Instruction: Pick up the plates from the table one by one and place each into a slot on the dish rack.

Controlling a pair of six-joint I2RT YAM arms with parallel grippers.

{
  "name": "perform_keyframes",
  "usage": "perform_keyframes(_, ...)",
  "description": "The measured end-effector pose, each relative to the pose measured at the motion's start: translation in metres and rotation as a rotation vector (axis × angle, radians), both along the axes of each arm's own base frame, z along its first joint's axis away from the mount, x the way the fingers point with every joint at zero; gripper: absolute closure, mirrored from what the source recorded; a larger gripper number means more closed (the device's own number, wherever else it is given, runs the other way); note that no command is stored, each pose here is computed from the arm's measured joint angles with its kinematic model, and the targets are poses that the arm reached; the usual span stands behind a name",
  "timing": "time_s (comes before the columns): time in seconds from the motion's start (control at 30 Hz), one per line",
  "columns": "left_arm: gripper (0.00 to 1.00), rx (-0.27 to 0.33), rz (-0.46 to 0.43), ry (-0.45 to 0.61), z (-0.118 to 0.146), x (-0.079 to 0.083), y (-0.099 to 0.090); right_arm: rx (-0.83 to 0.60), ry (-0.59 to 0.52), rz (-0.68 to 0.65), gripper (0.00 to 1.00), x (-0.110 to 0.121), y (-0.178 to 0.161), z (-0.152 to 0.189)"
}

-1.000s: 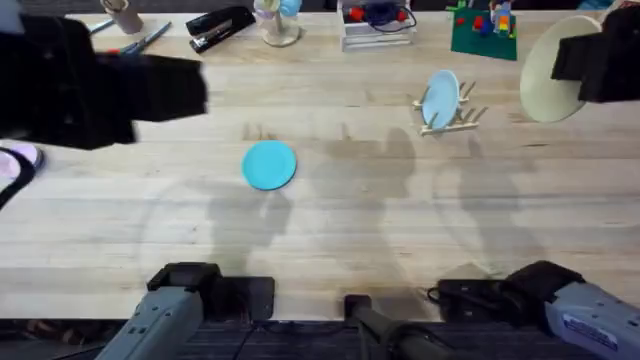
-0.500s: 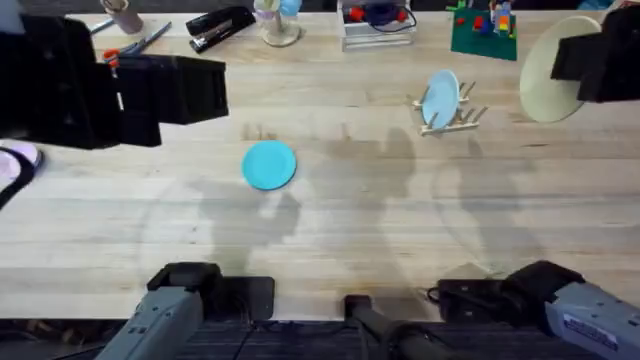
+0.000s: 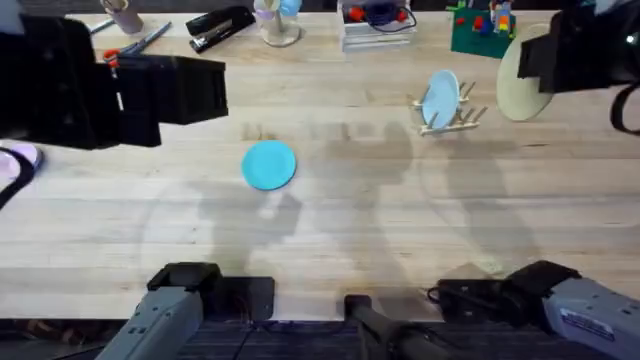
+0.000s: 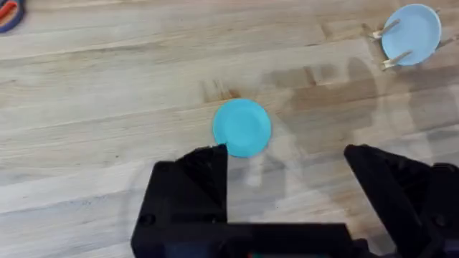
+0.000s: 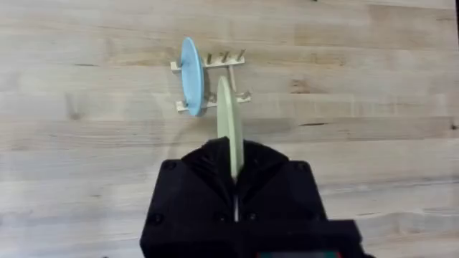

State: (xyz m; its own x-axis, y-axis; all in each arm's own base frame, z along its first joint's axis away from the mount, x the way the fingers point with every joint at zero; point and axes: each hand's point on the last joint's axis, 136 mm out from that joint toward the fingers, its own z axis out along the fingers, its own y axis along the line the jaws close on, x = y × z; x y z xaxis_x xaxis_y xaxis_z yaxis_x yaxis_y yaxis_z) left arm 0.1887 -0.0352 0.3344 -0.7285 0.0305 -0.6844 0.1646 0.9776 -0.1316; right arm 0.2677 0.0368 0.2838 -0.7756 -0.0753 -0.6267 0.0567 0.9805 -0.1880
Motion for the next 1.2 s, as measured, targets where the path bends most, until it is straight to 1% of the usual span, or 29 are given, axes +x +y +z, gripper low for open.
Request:
perform_keyframes(0.23,0.008,0.0,0.0,0.0,0.0,0.0,0.0,-0.004,0.01,-0.011,0.972,0.001,-0.008,-0.001)
perform_keyframes(0.4,0.008,0.0,0.0,0.0,0.0,0.0,0.0,0.018,0.011,-0.019,0.972,0.006,-0.016,-0.001)
perform_keyframes(0.5,0.008,0.0,0.0,0.0,0.0,0.0,0.0,0.014,0.022,-0.019,0.972,0.013,-0.018,-0.005)
perform_keyframes(0.83,0.008,0.0,0.0,0.0,0.0,0.0,0.0,0.021,0.066,0.028,0.972,0.041,-0.006,-0.024)
perform_keyframes(1.07,0.008,0.0,0.0,0.0,0.0,0.0,0.0,0.016,0.12,0.01,0.972,0.056,-0.011,-0.044)
perform_keyframes(1.2,0.008,0.0,0.0,0.0,0.0,0.0,0.0,0.014,0.123,0.014,0.972,0.065,-0.01,-0.05)
